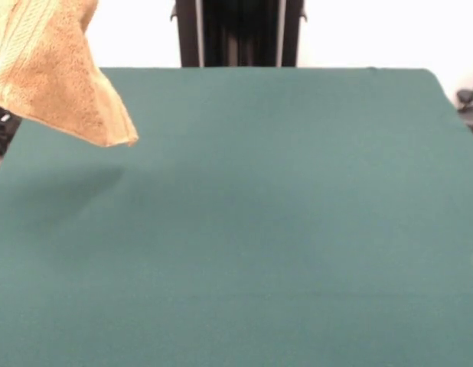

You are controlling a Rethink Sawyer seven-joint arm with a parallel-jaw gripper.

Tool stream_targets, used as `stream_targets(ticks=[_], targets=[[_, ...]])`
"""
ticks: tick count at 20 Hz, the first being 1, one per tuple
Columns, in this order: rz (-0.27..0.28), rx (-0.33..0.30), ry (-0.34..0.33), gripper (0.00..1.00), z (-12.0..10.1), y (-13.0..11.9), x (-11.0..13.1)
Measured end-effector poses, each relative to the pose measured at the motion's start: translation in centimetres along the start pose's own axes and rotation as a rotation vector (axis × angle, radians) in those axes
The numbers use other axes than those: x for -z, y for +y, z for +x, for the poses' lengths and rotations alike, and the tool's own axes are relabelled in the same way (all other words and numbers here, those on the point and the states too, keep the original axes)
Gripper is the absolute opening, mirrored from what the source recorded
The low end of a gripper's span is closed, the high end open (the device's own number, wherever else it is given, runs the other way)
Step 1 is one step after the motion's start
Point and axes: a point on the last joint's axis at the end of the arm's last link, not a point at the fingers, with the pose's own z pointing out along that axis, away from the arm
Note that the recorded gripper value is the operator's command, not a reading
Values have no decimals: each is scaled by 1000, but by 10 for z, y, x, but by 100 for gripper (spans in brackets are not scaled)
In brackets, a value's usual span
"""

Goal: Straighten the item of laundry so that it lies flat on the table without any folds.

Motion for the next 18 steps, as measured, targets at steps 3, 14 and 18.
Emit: stream_targets(ticks=[3, 14, 18], targets=[[9, 44, -19, 0, 9, 23, -2], [-5, 136, -90, 0, 46, 127, -14], [-14, 93, -99, 0, 64, 172, -24]])
